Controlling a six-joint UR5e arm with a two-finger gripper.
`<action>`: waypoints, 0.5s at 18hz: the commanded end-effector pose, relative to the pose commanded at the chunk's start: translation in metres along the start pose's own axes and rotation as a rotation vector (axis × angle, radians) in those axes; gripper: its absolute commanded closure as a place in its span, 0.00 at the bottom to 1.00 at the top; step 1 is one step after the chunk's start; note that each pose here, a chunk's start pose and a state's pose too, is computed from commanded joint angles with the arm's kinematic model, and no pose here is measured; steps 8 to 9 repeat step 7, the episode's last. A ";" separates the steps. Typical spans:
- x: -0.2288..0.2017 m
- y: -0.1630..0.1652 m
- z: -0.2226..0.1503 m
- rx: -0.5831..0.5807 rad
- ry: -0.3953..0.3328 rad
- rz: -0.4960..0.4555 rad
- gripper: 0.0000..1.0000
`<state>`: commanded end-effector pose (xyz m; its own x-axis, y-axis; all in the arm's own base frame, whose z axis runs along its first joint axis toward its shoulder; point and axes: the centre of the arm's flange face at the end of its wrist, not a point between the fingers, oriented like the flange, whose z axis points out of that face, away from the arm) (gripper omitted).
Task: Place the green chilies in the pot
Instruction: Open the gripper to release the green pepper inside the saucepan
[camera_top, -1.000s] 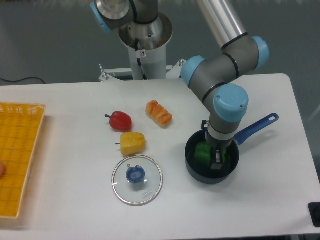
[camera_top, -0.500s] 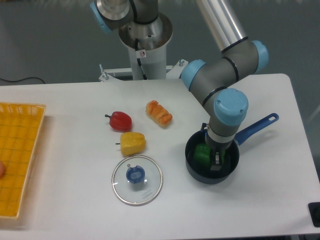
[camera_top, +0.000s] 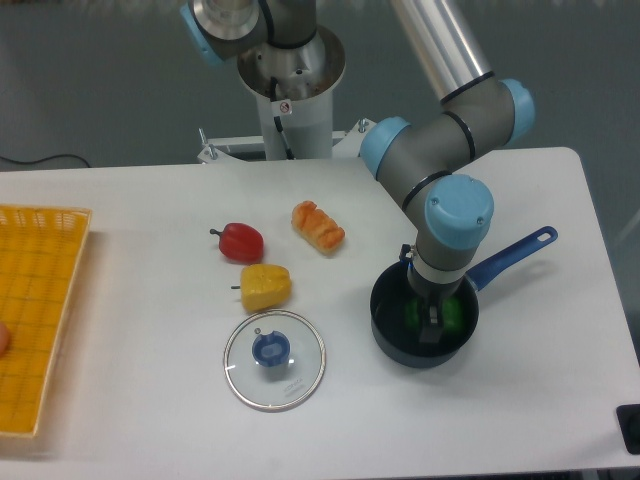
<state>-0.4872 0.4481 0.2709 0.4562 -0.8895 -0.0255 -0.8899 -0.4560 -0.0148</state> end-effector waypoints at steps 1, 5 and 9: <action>-0.001 -0.004 -0.008 -0.006 -0.012 -0.013 0.00; -0.013 -0.031 -0.026 -0.018 -0.044 -0.071 0.00; -0.018 -0.045 -0.038 -0.030 -0.074 -0.070 0.00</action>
